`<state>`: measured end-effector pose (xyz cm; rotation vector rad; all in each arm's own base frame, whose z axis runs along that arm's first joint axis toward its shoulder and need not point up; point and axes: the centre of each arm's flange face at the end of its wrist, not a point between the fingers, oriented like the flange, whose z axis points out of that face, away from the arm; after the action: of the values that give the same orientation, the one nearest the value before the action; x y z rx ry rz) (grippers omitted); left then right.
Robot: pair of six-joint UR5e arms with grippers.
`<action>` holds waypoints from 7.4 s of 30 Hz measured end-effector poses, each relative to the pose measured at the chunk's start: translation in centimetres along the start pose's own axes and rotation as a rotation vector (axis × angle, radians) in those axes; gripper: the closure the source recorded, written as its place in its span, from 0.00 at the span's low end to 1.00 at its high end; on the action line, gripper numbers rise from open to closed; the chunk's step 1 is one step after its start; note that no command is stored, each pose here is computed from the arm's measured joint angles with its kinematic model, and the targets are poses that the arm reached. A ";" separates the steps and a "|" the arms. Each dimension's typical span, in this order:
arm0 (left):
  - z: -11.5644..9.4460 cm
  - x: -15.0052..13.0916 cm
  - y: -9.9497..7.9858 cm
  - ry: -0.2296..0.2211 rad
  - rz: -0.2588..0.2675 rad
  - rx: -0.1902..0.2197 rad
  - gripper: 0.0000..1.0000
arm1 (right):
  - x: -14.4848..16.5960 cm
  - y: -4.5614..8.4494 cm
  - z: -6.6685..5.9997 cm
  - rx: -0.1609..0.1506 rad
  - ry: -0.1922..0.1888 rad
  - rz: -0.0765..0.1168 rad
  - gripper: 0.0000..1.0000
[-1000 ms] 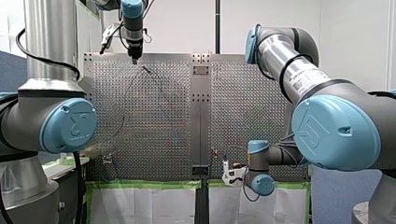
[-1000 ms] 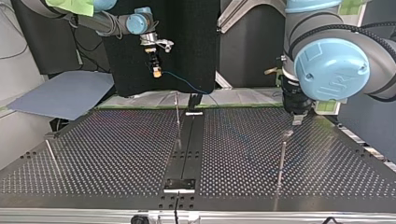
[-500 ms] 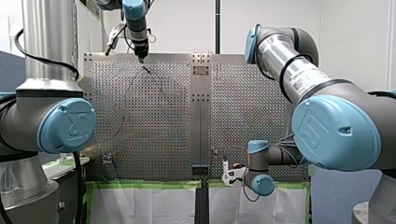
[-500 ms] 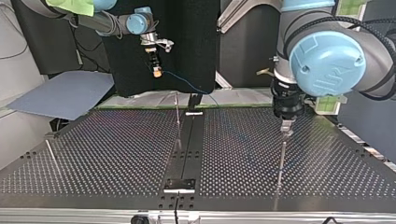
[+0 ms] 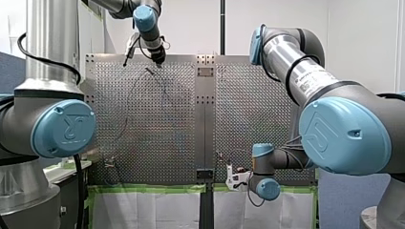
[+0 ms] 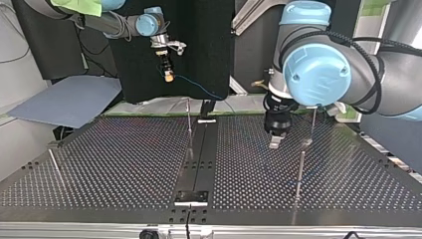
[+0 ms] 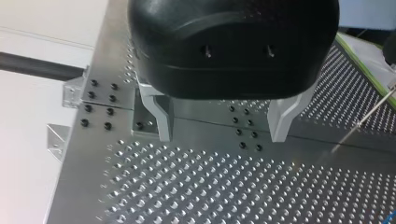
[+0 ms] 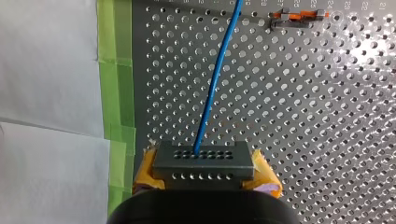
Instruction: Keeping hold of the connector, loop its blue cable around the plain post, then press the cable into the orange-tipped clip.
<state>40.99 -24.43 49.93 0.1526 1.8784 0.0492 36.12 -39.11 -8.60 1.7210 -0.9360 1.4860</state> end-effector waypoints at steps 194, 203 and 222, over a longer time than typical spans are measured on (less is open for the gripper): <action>27.1 41.1 -14.3 0.261 0.695 -0.341 0.00 | 0.1 -3.3 -0.6 0.070 0.009 -0.011 1.00; 27.1 43.2 -15.2 0.280 0.668 -0.251 0.00 | 0.1 -3.4 -0.6 0.071 0.007 -0.014 1.00; 27.0 43.8 -16.4 0.285 0.522 -0.095 0.00 | 0.1 -3.7 -0.7 0.077 0.010 -0.032 1.00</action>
<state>52.16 -36.08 -1.59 0.5934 2.0678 0.5403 38.95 -36.57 -8.52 1.7740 -0.8522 1.5264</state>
